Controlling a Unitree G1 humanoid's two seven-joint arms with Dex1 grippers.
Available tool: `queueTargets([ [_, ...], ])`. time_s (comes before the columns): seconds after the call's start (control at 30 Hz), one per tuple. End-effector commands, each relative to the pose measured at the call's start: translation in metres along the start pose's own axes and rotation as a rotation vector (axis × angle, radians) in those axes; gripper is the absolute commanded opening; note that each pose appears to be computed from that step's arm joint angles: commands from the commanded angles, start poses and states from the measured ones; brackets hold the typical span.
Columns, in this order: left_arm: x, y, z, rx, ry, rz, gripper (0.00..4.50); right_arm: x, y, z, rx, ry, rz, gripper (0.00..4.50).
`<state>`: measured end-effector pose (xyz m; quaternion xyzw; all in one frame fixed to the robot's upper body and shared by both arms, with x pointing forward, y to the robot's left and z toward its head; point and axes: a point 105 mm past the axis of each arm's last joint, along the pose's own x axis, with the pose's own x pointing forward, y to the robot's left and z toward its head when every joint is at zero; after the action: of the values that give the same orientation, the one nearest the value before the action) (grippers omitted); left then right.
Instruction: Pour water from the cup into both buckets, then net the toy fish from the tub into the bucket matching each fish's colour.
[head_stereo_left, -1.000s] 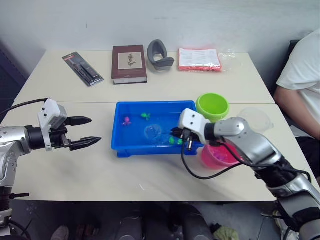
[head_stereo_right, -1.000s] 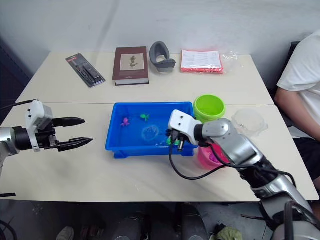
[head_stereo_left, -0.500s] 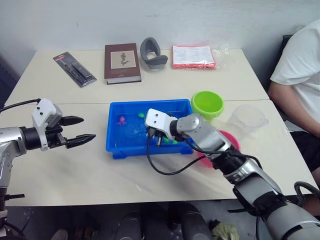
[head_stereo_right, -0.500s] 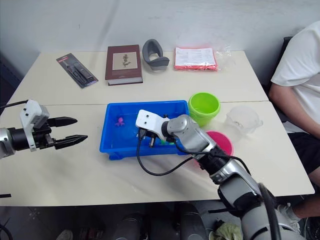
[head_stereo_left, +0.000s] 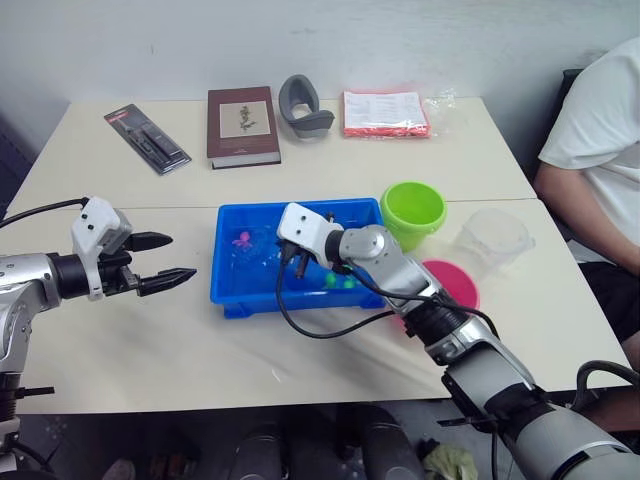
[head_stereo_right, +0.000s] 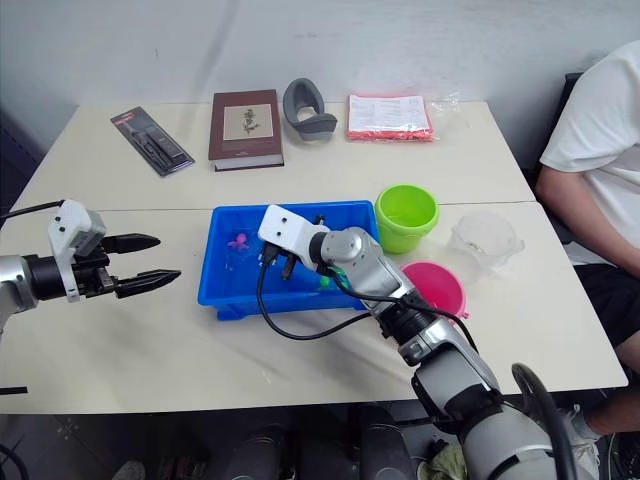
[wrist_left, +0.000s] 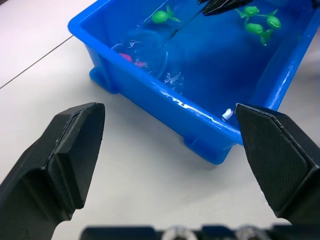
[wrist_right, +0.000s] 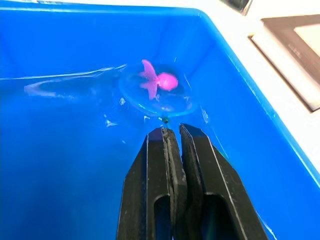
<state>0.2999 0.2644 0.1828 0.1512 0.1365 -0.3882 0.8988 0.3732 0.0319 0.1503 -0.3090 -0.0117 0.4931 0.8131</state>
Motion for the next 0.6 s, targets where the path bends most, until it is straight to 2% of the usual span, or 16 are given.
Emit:
queueTargets([
  [0.03,-0.001,-0.002,0.013,0.072,-0.039,-0.018,4.46,-0.019,-0.002,0.025,-0.057,-0.128,-0.004,0.0],
  [0.3,0.007,-0.001,0.018,0.102,-0.073,-0.048,4.46,-0.071,-0.007,0.018,-0.064,-0.128,-0.003,0.0],
  [0.6,0.032,-0.011,0.032,0.132,-0.175,-0.154,4.46,-0.123,0.0,0.003,0.002,-0.137,-0.043,0.0],
])
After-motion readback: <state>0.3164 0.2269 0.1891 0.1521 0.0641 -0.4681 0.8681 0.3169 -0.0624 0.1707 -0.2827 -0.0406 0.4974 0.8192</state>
